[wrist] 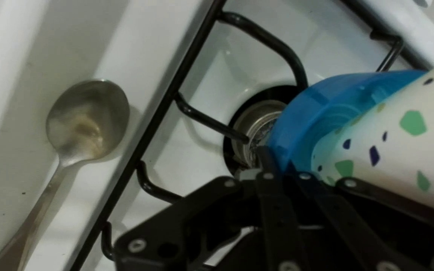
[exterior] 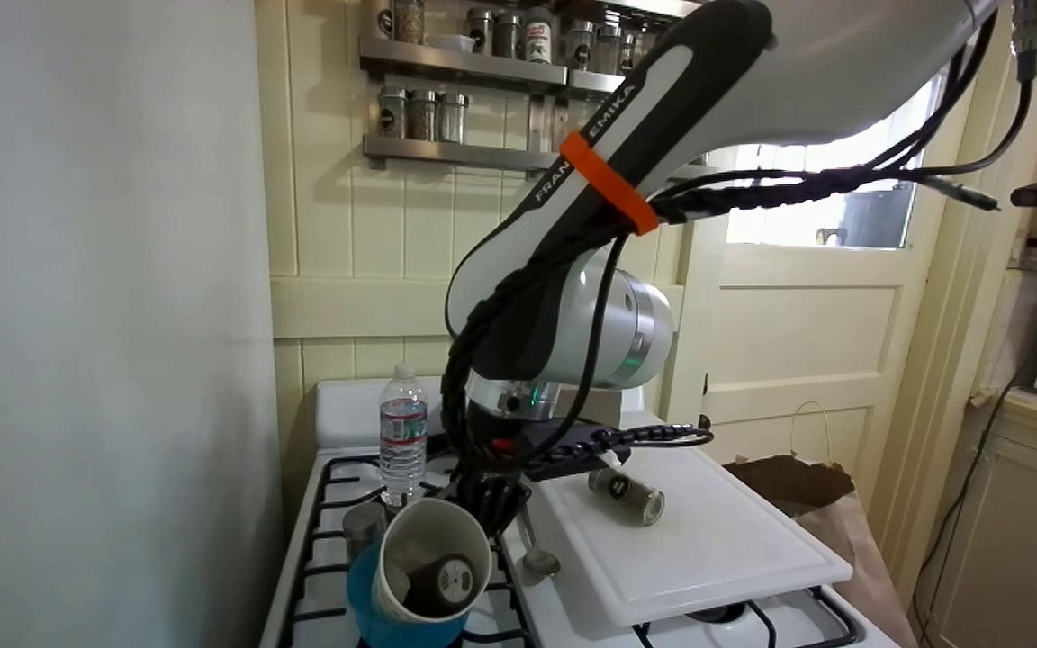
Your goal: Move the bowl with the cup to the bottom-left stove plate
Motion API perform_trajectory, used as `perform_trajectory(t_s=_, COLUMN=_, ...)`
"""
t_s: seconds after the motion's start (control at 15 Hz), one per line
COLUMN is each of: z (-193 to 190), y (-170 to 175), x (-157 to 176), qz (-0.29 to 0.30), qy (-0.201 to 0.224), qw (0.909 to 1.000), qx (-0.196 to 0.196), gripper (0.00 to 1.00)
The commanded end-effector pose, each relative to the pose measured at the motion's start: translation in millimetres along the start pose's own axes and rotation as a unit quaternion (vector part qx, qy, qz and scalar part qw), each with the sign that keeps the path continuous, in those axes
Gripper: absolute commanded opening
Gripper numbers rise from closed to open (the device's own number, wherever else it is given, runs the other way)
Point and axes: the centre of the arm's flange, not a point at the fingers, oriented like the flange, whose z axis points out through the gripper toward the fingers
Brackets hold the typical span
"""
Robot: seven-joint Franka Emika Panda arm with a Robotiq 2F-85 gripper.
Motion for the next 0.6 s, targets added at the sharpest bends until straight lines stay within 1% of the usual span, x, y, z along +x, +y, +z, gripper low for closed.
perform_trajectory(t_s=0.0, z=5.4, y=-8.5, x=6.4, qz=0.008, qy=-0.013, qw=0.9999, qx=-0.002, gripper=0.29)
perform_trajectory(t_s=0.27, z=-4.6, y=-9.8, x=7.7, qz=0.014, qy=-0.006, qw=0.9998, qx=-0.009, gripper=0.58)
perform_trajectory(t_s=0.53, z=-27.5, y=-9.0, x=5.8, qz=0.017, qy=0.001, qw=0.9998, qx=-0.009, gripper=0.89)
